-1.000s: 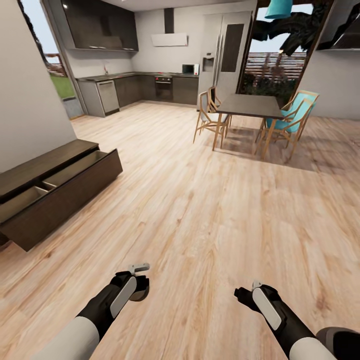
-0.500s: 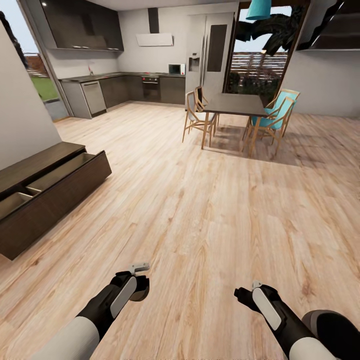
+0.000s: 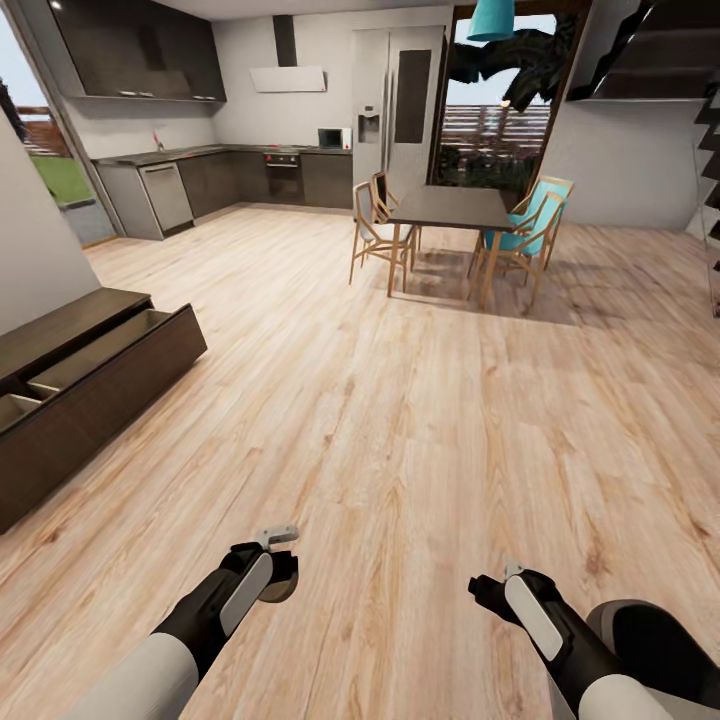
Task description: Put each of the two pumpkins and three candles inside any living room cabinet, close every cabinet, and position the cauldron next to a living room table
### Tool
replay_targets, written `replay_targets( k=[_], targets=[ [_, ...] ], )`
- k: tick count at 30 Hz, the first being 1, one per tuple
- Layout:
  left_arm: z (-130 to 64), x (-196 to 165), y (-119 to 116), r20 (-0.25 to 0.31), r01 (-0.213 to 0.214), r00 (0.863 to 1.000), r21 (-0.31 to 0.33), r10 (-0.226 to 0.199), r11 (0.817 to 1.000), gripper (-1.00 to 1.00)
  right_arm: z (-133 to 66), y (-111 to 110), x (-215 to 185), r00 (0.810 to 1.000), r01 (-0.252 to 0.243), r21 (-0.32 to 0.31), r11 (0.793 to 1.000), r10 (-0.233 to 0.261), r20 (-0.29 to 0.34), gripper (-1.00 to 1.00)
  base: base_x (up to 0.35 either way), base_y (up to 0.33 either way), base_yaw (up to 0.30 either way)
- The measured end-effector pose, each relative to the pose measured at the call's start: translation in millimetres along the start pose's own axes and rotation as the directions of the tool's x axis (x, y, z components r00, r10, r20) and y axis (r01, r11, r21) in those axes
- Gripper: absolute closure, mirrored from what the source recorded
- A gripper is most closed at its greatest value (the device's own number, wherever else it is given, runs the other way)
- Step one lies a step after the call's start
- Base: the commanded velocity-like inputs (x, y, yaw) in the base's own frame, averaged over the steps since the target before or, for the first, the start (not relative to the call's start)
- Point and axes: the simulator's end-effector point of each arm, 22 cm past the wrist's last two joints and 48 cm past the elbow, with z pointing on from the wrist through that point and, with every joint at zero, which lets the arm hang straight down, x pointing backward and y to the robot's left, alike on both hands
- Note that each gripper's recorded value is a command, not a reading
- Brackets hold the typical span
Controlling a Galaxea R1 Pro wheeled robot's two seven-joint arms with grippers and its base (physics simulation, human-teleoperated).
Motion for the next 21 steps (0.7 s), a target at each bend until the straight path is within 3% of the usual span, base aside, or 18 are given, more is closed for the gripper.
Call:
replay_targets(
  k=[5, 11, 21],
  targets=[
    [0.0, -0.1, 0.1, 0.0, 0.0, 1.0, 0.0, 0.0, 1.0, 1.0, 0.0, -0.1, -0.2, 1.0, 0.0, 0.0, 1.0, 0.0, 0.0, -1.0, 0.0, 0.0, -0.053],
    [0.0, -0.1, 0.0, 0.0, 0.001, 1.0, 0.0, -0.001, 1.0, 1.0, 0.0, -0.4, 0.1, 1.0, 0.0, 0.0, 1.0, 0.0, 0.0, -1.0, 0.0, 0.0, -0.224],
    [0.1, -0.3, 0.7, 0.0, 0.001, 1.0, -0.001, -0.001, 1.0, 1.0, 0.0, -0.1, 0.0, 1.0, -0.001, -0.001, 1.0, 0.001, -0.001, -1.0, 0.0, 0.0, -0.12]
  ],
)
